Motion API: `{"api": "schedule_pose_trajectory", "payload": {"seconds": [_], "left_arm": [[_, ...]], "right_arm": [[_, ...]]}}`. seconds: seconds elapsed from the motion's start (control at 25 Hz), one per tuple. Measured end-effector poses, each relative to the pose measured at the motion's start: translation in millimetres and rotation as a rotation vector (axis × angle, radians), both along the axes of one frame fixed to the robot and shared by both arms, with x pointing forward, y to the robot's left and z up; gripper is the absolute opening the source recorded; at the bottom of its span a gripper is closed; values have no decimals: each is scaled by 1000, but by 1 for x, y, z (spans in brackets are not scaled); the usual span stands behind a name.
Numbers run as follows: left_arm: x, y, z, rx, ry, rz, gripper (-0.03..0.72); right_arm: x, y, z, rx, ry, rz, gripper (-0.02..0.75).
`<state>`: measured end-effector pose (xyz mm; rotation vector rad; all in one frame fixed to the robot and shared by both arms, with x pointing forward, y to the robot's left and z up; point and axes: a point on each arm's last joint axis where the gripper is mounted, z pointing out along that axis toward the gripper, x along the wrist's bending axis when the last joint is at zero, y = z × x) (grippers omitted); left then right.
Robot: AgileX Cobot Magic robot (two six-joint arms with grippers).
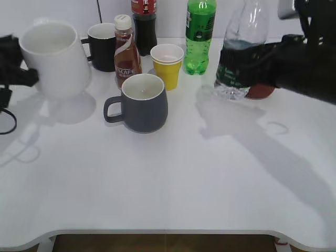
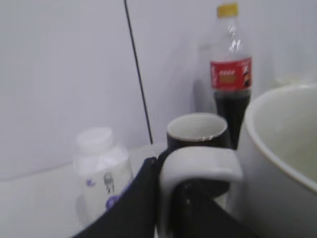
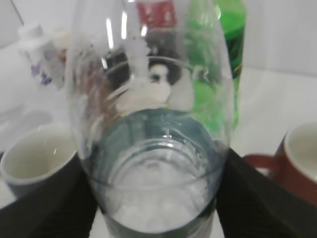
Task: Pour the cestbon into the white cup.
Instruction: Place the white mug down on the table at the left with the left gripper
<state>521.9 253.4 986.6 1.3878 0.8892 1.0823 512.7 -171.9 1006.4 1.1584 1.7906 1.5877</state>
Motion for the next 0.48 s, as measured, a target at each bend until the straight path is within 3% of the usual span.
{"api": "schedule_pose_trajectory", "payload": {"seconds": [0.2,0.48], "left_arm": [[25,3,-44,-9,74,32,36],[38,2,-85,0,177,36,36]], "right_arm": [[-7,-1,-10,-29,23,20,480],[-7,-1,-11,-32,25,23,480]]}}
